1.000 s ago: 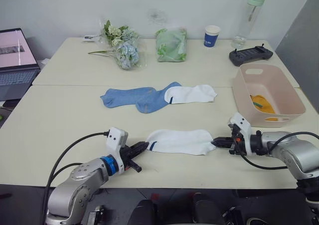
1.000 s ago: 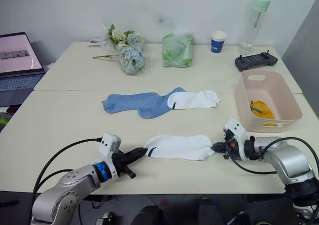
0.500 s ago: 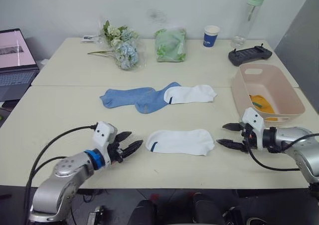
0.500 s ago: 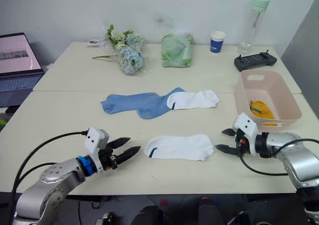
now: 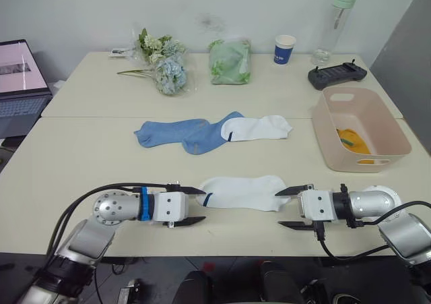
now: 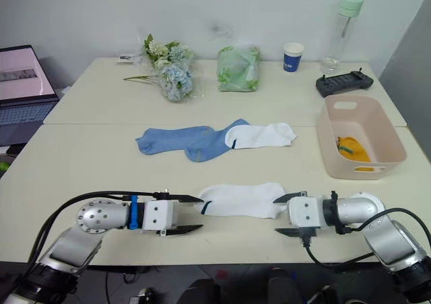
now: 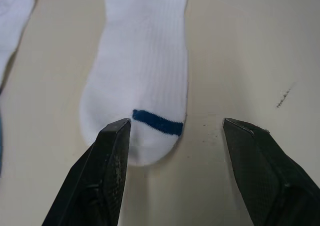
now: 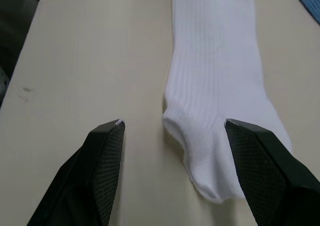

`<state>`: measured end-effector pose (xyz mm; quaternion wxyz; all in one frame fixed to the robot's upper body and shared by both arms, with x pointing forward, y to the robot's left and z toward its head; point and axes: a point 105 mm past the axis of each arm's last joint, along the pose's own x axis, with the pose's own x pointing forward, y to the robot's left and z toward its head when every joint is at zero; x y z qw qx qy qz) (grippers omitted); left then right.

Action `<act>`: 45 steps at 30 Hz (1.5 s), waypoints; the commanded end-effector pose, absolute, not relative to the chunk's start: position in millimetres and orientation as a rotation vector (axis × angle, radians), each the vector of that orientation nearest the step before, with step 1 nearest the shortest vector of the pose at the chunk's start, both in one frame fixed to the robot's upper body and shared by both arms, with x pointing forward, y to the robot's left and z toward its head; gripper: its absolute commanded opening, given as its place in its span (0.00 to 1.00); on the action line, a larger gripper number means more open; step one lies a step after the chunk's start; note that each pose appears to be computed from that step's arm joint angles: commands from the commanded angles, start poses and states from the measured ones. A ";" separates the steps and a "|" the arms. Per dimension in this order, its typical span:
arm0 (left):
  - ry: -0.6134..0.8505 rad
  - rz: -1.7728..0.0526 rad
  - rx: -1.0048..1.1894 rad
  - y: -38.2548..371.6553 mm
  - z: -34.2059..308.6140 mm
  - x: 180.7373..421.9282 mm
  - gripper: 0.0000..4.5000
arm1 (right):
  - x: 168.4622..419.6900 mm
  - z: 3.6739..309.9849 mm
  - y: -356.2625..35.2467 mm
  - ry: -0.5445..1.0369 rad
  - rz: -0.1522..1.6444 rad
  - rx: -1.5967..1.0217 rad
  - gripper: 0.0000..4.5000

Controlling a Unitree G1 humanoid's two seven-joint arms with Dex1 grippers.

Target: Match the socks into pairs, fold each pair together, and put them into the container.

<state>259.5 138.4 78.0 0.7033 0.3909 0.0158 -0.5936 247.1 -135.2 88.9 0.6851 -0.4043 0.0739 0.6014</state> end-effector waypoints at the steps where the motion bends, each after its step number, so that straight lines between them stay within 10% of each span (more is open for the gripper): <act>1: 0.028 -1.316 0.937 139.3 72.7 267.9 0.64 | 252.7 96.6 -129.4 0.103 1.352 -0.947 0.72; 11: 0.000 -1.303 0.932 137.1 72.2 270.6 0.00 | 255.0 103.9 -123.0 0.065 1.351 -0.902 0.01; 26: 0.091 -1.439 0.531 129.0 121.3 222.2 0.00 | 213.6 135.9 -106.6 0.158 1.502 -0.580 0.01; 32: 0.585 -1.439 -0.039 143.0 126.0 208.5 0.00 | 205.8 135.8 -111.3 0.468 1.491 -0.118 0.01; 45: 0.559 -1.250 0.008 138.2 102.1 282.2 0.00 | 273.0 109.8 -126.5 0.550 1.225 -0.084 0.01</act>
